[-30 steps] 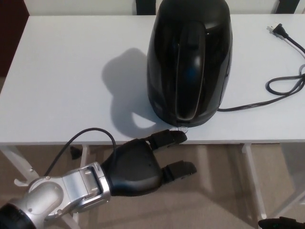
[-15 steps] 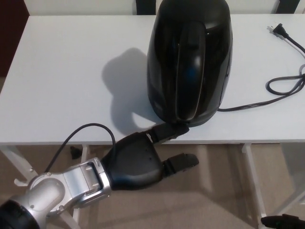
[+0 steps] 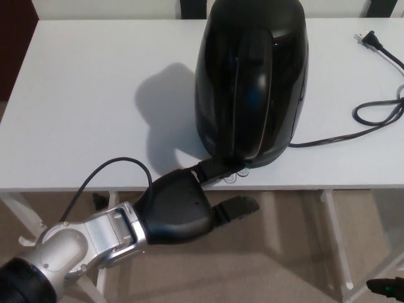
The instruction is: The robot walk towards a table in front and click the button on the base of the boilling pot using its left middle finger
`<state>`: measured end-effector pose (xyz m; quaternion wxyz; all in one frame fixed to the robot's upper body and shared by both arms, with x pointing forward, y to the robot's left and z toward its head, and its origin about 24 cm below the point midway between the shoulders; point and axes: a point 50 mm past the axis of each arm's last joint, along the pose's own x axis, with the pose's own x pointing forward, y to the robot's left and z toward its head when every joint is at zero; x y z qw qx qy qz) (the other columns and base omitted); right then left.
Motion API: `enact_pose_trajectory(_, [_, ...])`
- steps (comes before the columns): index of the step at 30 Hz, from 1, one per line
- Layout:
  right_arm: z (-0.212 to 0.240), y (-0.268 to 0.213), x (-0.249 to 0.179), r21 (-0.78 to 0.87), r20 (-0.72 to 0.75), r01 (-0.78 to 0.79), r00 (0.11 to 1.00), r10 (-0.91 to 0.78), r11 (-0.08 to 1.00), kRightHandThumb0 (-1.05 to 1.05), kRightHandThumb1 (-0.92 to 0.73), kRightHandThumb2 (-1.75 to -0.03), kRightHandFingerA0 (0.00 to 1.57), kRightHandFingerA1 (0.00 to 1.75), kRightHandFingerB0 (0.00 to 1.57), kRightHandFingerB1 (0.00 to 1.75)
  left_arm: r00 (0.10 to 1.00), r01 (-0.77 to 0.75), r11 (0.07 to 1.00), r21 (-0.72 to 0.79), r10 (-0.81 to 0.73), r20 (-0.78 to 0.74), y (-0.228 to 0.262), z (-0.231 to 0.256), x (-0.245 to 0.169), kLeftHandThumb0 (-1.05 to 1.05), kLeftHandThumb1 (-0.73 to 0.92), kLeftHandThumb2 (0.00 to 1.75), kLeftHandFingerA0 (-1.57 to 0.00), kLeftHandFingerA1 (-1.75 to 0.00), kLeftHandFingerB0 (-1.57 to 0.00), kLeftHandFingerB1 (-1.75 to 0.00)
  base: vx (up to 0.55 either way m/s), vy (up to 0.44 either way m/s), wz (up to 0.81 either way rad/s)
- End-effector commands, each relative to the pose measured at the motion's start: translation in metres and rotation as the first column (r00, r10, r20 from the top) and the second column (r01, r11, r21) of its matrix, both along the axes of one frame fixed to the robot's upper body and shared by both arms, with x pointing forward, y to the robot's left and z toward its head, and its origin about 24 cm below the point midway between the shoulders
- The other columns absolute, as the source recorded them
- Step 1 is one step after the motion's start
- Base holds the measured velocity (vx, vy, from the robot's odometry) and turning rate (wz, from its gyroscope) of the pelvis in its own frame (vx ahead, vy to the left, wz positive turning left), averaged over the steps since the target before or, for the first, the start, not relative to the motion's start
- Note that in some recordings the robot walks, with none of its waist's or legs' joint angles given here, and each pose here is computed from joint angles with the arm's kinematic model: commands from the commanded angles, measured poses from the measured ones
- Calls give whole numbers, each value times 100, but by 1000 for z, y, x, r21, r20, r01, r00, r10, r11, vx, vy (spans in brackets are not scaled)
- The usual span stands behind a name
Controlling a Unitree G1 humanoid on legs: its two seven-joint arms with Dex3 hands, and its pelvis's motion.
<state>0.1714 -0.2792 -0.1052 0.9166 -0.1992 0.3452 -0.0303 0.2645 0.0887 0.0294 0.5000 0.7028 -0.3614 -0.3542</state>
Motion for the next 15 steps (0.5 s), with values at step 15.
enact_pose_trajectory(15, [3, -5, 1, -14, 9, 26, 1000, -26, 1000, -41, -59, -58, 89, 50, 59, 43, 1000, -12, 1000, 14, 12, 1, -5, -8, 1, -27, 61, 107, 0, -47, 0, -47, 0, 0, 0])
